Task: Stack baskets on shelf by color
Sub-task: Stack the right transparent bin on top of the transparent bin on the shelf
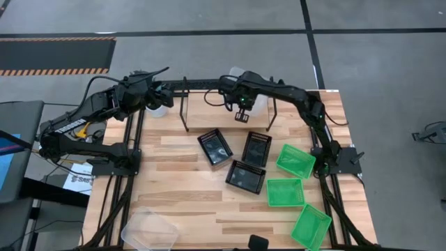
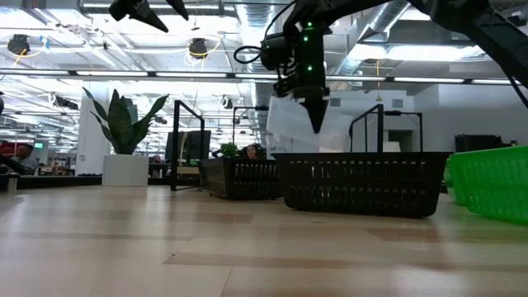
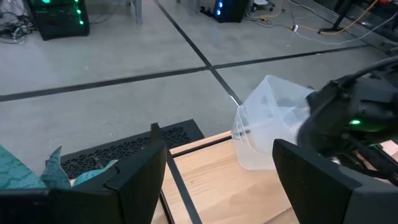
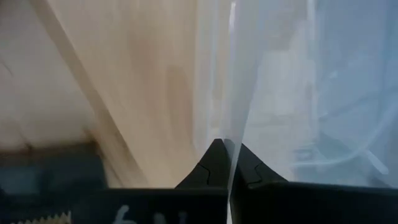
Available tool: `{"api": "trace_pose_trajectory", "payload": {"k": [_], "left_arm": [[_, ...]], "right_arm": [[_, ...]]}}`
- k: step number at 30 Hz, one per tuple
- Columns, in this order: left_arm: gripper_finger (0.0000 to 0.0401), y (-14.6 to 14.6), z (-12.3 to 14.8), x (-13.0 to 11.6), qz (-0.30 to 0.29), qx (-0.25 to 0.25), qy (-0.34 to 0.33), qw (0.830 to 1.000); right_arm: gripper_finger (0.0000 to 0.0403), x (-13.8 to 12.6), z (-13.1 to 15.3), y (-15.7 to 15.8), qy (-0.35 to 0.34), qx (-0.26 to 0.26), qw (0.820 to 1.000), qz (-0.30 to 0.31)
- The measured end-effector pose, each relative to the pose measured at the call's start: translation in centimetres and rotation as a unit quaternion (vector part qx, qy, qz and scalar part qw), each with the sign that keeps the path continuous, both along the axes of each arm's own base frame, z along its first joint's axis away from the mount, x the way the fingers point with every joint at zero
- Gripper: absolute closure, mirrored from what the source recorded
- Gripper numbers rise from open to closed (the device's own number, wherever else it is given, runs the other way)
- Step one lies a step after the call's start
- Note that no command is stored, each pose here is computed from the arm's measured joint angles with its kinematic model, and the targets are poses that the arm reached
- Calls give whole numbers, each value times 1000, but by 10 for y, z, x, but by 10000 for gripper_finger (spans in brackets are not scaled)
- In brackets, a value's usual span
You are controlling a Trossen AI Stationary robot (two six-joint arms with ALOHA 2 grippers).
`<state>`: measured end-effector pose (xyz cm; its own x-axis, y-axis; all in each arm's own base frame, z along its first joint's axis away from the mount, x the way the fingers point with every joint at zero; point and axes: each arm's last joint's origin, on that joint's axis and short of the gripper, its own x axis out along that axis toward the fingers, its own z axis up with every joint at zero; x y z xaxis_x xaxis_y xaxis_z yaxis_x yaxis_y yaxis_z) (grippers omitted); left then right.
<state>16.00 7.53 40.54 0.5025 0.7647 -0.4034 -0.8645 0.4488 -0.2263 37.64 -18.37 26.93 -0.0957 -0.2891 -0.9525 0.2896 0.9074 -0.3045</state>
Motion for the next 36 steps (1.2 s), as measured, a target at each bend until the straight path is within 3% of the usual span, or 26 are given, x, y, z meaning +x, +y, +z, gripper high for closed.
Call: {"api": "trace_pose_trajectory", "payload": {"k": [18, 36], "left_arm": [[118, 0, 0, 0, 5, 2, 0, 1000], [118, 0, 0, 0, 5, 2, 0, 1000]], "right_arm": [[400, -6, 7, -8, 28, -22, 999, 10], [393, -5, 2, -10, 13, 9, 1000, 17]]}}
